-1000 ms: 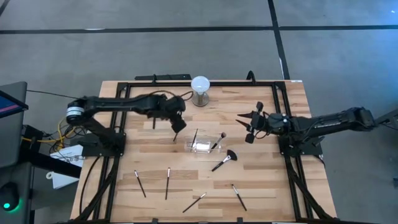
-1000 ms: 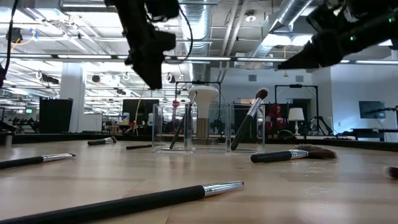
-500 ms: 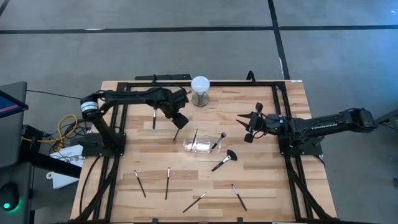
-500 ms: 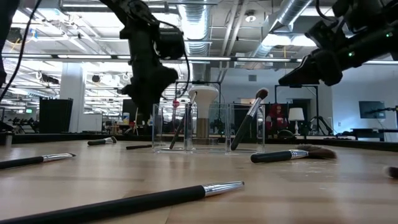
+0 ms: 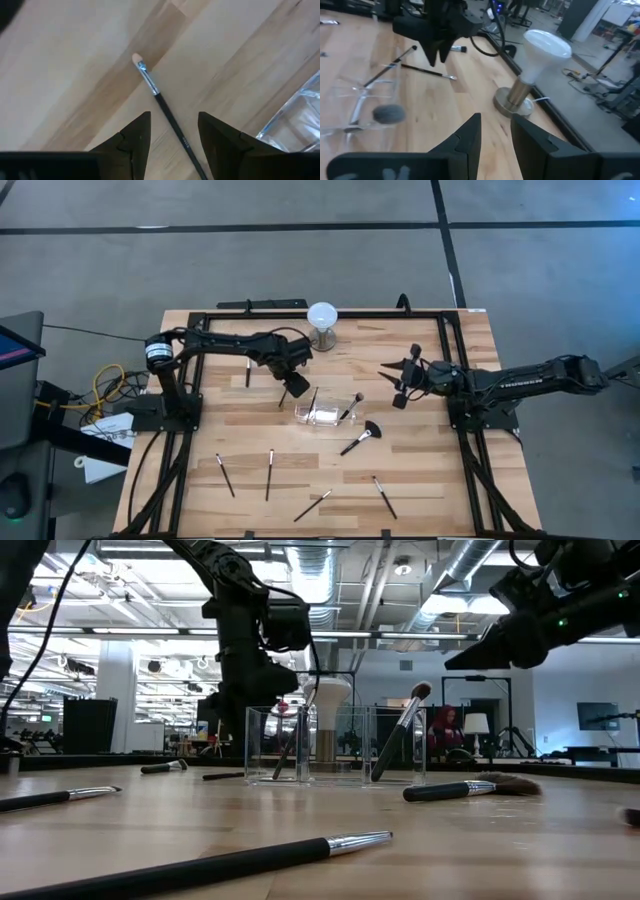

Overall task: Put items in baskets/containers
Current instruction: Put the black eyeshadow brush into the transparent organizer

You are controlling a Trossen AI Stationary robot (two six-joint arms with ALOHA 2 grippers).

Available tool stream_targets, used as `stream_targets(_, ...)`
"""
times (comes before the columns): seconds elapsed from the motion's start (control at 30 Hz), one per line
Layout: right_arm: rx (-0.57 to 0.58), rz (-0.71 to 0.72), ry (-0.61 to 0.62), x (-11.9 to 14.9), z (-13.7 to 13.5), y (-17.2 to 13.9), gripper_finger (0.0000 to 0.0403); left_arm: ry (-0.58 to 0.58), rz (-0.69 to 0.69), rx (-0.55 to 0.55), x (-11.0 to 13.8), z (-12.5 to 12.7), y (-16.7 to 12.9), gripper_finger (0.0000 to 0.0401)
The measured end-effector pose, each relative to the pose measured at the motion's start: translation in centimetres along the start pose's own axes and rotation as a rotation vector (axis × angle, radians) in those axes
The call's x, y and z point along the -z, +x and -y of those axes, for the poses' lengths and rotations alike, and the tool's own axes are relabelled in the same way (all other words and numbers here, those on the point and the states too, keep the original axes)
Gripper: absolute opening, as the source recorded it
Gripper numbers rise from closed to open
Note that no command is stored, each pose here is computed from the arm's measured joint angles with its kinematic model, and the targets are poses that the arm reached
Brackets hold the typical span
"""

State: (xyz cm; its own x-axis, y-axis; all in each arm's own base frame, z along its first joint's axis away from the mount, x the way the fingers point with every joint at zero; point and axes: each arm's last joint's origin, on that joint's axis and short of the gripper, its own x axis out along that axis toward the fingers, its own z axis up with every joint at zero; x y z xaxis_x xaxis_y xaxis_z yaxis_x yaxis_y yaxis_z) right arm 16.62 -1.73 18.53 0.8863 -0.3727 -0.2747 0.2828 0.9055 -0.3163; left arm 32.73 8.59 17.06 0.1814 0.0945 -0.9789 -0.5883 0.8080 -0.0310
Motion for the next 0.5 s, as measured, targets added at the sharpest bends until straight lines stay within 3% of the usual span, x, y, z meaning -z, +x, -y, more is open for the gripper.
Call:
stream_targets(0.3, -0.1, -0.014, 0.091, 0.2, -0.4, -0.1, 0.0095, 0.004, 0.013, -0.046, -0.2, 0.1, 0.8, 0.0161)
stream_targets(0.5, -0.151, 0.0, 0.082, 0.0, -1.3, -0.4, 0.0095, 0.005, -0.004, -0.048, -0.1, 0.1, 1.7, 0.0161)
